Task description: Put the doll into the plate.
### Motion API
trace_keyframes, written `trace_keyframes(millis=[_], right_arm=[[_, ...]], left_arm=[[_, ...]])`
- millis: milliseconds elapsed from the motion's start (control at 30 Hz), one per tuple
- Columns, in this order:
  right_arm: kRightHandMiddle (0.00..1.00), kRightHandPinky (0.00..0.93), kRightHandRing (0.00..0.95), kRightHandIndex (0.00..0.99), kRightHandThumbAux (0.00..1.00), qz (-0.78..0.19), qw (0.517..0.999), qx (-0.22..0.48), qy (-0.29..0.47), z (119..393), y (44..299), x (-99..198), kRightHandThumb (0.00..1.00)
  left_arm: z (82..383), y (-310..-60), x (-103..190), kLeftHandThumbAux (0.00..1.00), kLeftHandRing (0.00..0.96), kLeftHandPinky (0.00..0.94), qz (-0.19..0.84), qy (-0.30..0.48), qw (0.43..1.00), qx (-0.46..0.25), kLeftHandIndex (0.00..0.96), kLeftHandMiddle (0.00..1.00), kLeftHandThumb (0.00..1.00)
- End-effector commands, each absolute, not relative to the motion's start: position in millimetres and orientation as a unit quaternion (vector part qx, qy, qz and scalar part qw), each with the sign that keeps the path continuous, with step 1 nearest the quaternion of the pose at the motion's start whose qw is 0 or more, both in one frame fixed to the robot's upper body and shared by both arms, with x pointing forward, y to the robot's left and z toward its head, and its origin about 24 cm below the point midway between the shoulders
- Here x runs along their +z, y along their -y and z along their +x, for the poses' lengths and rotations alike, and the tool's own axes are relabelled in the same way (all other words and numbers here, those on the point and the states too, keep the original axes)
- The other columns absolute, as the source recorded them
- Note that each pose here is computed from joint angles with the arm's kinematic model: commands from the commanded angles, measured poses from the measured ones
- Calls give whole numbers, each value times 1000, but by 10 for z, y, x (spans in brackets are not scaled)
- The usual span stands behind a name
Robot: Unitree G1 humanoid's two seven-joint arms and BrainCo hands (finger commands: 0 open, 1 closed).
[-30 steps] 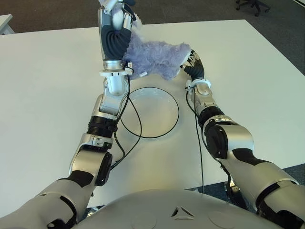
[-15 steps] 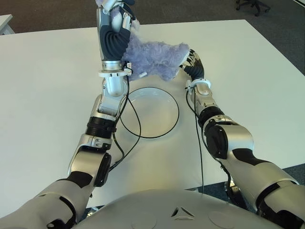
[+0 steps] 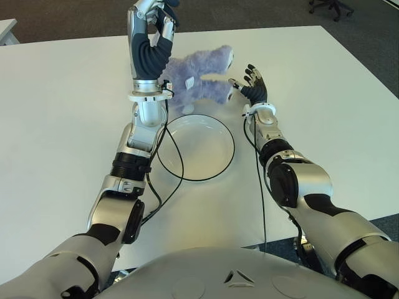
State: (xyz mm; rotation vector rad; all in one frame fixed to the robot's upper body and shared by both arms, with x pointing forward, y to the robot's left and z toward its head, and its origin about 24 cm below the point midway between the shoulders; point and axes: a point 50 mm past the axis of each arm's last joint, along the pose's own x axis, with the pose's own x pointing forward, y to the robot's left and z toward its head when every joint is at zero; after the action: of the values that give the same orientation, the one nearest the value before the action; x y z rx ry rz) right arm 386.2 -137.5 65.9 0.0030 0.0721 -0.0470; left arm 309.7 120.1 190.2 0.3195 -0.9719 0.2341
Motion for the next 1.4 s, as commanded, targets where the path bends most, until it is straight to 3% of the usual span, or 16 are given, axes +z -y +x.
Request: trace_keyframes(millis=[33, 1400], right_arm=[[0, 0, 0, 46, 859, 5, 992, -29, -125, 3656, 1395, 222, 213], [0, 0, 0, 45, 845, 4, 992, -30, -126, 3643, 1408, 203, 204]], left_arm=[[3071, -1212, 1842, 691, 886, 871, 168, 459, 864, 121, 443, 884, 745], [2947, -1160, 1762, 690, 851, 835, 163, 453, 869, 110, 445, 827, 739]])
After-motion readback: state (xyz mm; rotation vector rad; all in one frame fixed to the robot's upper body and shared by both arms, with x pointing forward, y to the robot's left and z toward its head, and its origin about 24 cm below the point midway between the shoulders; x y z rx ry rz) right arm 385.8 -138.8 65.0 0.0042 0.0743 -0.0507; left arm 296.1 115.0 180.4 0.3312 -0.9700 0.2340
